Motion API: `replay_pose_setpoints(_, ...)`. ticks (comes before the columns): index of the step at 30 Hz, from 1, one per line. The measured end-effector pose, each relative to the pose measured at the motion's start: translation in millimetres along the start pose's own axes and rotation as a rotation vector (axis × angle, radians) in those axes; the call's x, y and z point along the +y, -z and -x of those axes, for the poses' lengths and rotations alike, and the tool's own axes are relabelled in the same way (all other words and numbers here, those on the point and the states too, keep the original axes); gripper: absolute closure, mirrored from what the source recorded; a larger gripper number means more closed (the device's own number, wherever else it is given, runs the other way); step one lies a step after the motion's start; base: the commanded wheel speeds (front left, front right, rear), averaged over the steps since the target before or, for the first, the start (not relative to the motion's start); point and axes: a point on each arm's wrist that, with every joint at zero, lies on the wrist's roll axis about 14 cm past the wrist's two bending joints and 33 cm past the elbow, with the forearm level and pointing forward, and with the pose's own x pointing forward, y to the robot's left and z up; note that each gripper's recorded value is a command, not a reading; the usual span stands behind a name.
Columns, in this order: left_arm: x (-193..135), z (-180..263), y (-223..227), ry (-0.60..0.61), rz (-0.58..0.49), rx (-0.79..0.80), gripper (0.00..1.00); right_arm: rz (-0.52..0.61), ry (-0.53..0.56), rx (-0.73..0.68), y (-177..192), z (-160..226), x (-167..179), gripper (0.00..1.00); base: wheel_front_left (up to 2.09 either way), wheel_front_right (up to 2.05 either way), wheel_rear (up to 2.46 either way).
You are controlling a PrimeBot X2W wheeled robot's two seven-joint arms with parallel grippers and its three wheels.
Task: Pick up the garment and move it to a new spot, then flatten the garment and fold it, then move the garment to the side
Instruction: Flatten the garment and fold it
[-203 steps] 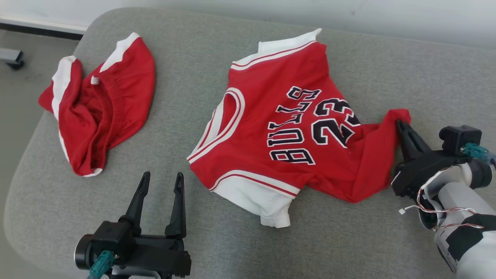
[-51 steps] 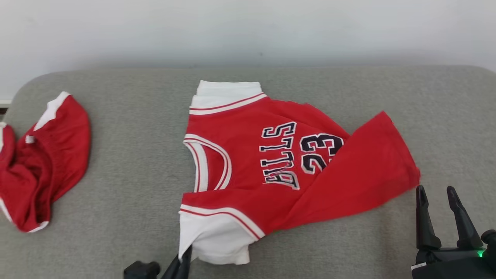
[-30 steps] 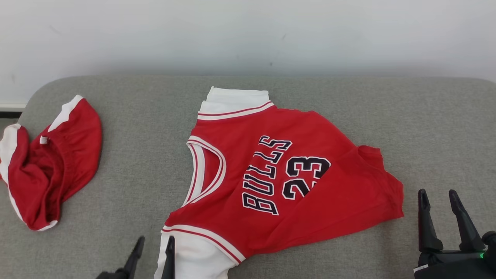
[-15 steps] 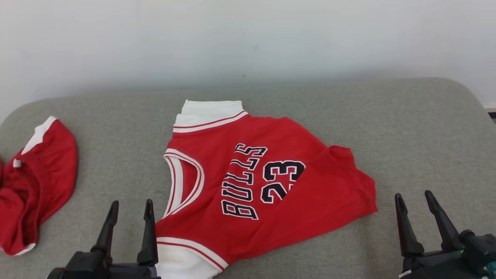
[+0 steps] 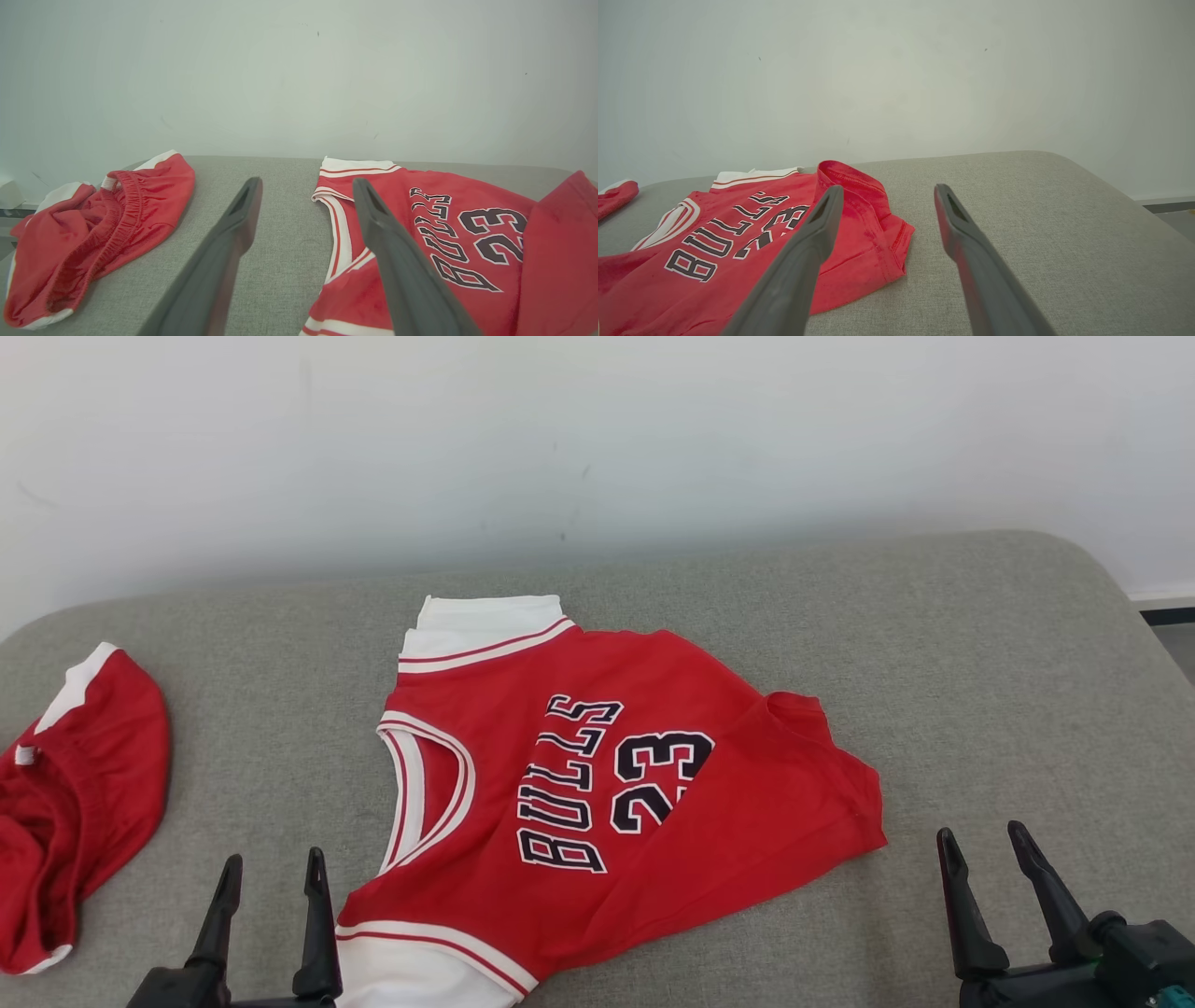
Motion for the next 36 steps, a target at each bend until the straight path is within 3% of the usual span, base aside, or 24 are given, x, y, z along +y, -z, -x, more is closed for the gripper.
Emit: replay_pose_setpoints(36, 8.7, 13.9, -0.1, -0.039, 0.011, 0.005, 0.0, -0.055, -0.057, -0.016, 0.1, -5.5, 32.6, 0.0, 0.0, 0.0, 0.0)
